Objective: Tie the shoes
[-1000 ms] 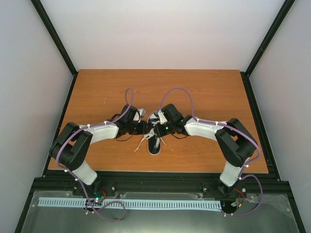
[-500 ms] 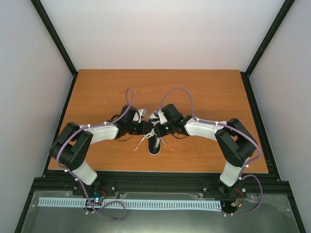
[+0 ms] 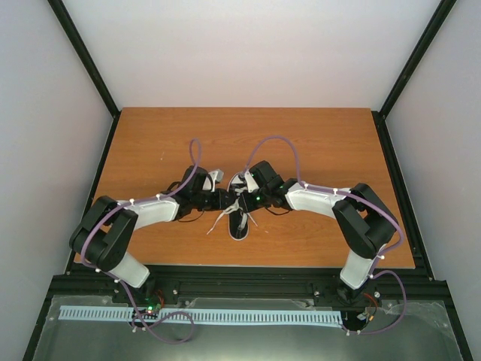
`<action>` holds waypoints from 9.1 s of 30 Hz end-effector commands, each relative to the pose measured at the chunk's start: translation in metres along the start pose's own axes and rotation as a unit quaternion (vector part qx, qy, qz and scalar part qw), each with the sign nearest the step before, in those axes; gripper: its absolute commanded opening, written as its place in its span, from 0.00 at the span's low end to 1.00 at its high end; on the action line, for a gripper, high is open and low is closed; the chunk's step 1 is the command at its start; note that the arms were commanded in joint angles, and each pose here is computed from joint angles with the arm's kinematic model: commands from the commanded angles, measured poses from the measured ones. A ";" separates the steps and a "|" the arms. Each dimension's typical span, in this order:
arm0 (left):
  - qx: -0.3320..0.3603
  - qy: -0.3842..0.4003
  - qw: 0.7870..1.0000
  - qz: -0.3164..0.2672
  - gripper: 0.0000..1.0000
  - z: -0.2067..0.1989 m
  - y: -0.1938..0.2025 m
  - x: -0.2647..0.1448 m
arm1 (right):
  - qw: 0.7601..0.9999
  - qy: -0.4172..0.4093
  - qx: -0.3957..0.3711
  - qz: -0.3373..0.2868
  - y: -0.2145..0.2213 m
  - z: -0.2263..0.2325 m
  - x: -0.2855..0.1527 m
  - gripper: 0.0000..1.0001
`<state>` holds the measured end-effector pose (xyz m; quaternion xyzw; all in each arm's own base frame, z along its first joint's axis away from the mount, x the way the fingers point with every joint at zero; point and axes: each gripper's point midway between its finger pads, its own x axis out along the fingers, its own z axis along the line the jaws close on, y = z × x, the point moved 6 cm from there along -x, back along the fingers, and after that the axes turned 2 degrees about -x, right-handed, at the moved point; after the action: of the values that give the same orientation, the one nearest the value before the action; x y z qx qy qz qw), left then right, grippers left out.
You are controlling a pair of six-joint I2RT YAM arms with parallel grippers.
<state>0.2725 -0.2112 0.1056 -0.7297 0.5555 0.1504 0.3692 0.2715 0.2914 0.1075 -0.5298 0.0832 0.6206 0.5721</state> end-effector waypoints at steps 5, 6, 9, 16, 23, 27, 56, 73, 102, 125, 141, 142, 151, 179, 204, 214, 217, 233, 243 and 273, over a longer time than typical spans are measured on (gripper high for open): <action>0.000 0.045 0.999 0.003 0.29 -0.007 -0.003 0.006 | 1.000 0.013 0.004 0.003 0.002 -0.004 0.001 0.03; -0.001 0.046 0.999 0.006 0.29 -0.006 -0.003 0.007 | 1.000 0.013 0.002 0.004 0.002 -0.004 0.001 0.03; -0.001 0.050 0.999 0.010 0.29 -0.006 -0.002 0.010 | 1.000 0.014 0.003 0.004 0.002 -0.004 0.001 0.03; 0.003 0.062 0.998 0.010 0.30 -0.009 -0.003 0.010 | 1.000 0.010 0.002 0.004 0.001 -0.003 0.001 0.03; 0.009 0.083 0.997 0.008 0.34 -0.015 -0.003 0.007 | 1.000 0.006 0.001 0.003 0.000 -0.002 0.000 0.03; 0.011 0.086 0.996 0.007 0.35 -0.016 -0.003 0.005 | 1.000 0.005 0.001 0.004 0.000 -0.001 0.000 0.03; 0.005 0.131 0.991 0.033 0.02 -0.022 -0.005 0.019 | 1.000 -0.001 0.000 -0.002 -0.004 0.002 -0.003 0.03; -0.019 0.071 0.997 -0.023 0.01 -0.014 -0.008 0.001 | 0.997 0.070 -0.002 -0.017 0.000 -0.007 -0.033 0.13; -0.071 0.088 0.994 0.010 0.01 -0.023 -0.006 -0.002 | 0.941 0.186 -0.242 -0.144 0.021 0.068 -0.037 0.49; -0.110 0.109 0.988 0.014 0.01 -0.029 -0.011 0.000 | 0.911 0.261 -0.295 -0.122 0.034 0.076 0.012 0.54; -0.112 0.109 0.988 0.012 0.01 -0.031 -0.012 -0.002 | 0.895 0.341 -0.268 -0.103 0.037 0.054 0.026 0.43; -0.113 0.108 0.988 0.012 0.01 -0.031 -0.012 -0.002 | 0.894 0.344 -0.266 -0.104 0.037 0.053 0.025 0.38; -0.108 0.086 0.990 0.004 0.01 -0.026 -0.012 -0.003 | 0.934 0.251 -0.213 -0.142 0.024 0.060 -0.004 0.03; -0.165 0.092 0.982 -0.008 0.01 -0.034 -0.015 -0.015 | 0.955 0.069 -0.171 -0.232 0.030 0.037 -0.112 0.94; -0.239 0.088 0.967 0.025 0.01 -0.041 -0.021 -0.012 | 0.922 0.170 -0.296 -0.182 0.037 0.068 -0.047 0.69; -0.249 0.089 0.964 0.037 0.01 -0.042 -0.022 -0.008 | 0.890 0.256 -0.335 -0.173 0.031 0.069 -0.021 0.59; -0.251 0.088 0.963 0.037 0.01 -0.041 -0.021 -0.008 | 0.882 0.276 -0.340 -0.174 0.027 0.068 -0.015 0.59; -0.257 0.086 0.962 0.034 0.01 -0.040 -0.020 -0.009 | 0.868 0.331 -0.309 -0.204 0.011 0.063 -0.009 0.10; -0.248 0.074 0.966 0.025 0.01 -0.037 -0.020 -0.010 | 0.935 0.170 -0.228 -0.210 0.007 0.049 -0.035 0.03; -0.209 -0.032 0.977 -0.035 0.01 -0.005 -0.012 -0.019 | 0.991 0.028 0.031 -0.127 0.023 -0.024 -0.049 0.03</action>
<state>0.2788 -0.2065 0.1263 -0.8048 0.4880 0.2709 0.2021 0.2593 0.2430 0.1256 -0.5573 0.0335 0.5157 0.6499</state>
